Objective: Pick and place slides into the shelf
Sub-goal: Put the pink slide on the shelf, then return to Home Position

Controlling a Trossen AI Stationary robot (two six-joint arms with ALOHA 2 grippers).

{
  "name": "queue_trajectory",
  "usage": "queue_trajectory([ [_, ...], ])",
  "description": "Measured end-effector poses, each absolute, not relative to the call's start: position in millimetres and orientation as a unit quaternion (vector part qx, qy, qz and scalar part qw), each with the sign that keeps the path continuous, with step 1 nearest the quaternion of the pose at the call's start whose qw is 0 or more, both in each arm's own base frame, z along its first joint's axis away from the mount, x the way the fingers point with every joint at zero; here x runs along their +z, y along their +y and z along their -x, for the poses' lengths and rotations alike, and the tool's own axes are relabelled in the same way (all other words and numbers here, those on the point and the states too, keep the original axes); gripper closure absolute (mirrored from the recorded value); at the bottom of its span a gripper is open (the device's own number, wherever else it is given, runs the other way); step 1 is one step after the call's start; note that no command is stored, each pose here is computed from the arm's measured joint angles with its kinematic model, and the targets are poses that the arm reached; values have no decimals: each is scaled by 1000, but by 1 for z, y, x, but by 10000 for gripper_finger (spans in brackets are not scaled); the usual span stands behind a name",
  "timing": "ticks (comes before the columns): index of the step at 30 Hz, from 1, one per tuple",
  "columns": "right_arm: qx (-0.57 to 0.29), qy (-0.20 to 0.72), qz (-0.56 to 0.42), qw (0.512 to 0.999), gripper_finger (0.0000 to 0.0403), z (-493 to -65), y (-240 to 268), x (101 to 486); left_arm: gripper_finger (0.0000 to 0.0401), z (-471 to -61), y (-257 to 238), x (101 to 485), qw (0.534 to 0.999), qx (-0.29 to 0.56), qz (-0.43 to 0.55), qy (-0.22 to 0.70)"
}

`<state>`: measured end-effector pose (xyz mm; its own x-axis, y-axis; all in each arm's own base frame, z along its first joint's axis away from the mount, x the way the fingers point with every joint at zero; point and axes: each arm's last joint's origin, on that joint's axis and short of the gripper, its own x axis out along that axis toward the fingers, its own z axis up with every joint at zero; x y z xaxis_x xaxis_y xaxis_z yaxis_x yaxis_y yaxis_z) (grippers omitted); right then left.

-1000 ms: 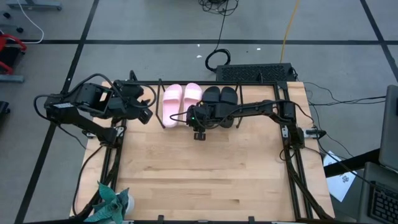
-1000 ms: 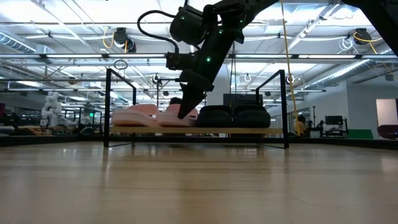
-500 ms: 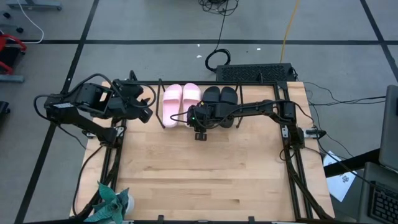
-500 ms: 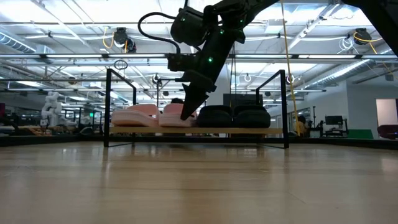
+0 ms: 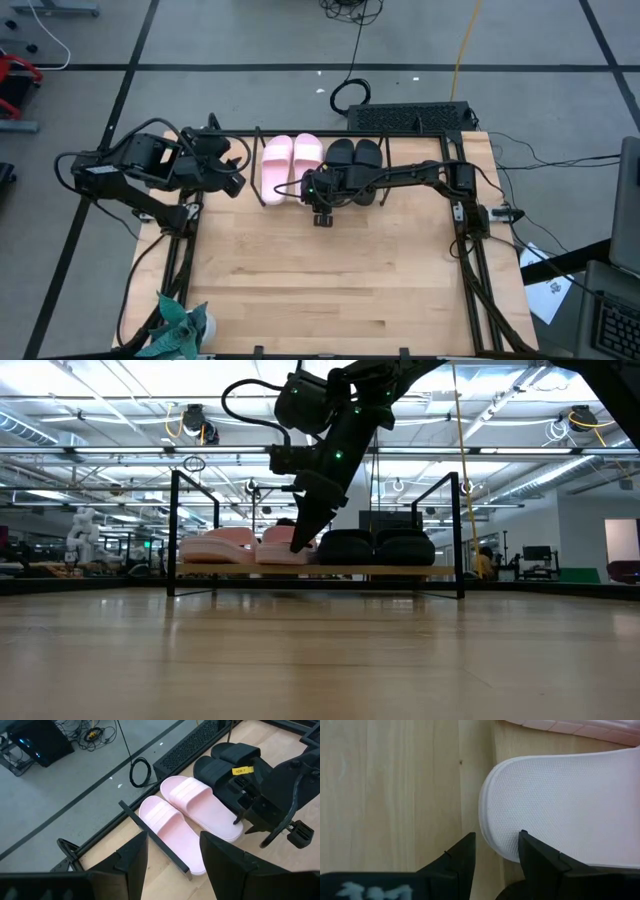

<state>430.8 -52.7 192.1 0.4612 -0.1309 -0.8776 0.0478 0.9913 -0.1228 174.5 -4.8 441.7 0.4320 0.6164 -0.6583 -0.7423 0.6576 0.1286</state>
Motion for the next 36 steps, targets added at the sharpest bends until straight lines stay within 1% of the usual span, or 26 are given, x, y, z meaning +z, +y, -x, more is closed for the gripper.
queue_trajectory([
  [16,-47,518,43,853,266,-431,-48,193,219,-177,-5,443,846,401,94,339],
  [26,-37,511,55,857,266,-436,-44,208,219,-176,-5,443,846,403,93,337],
  [36,-44,514,45,855,266,-435,-44,208,219,-177,-5,443,846,402,94,338],
])
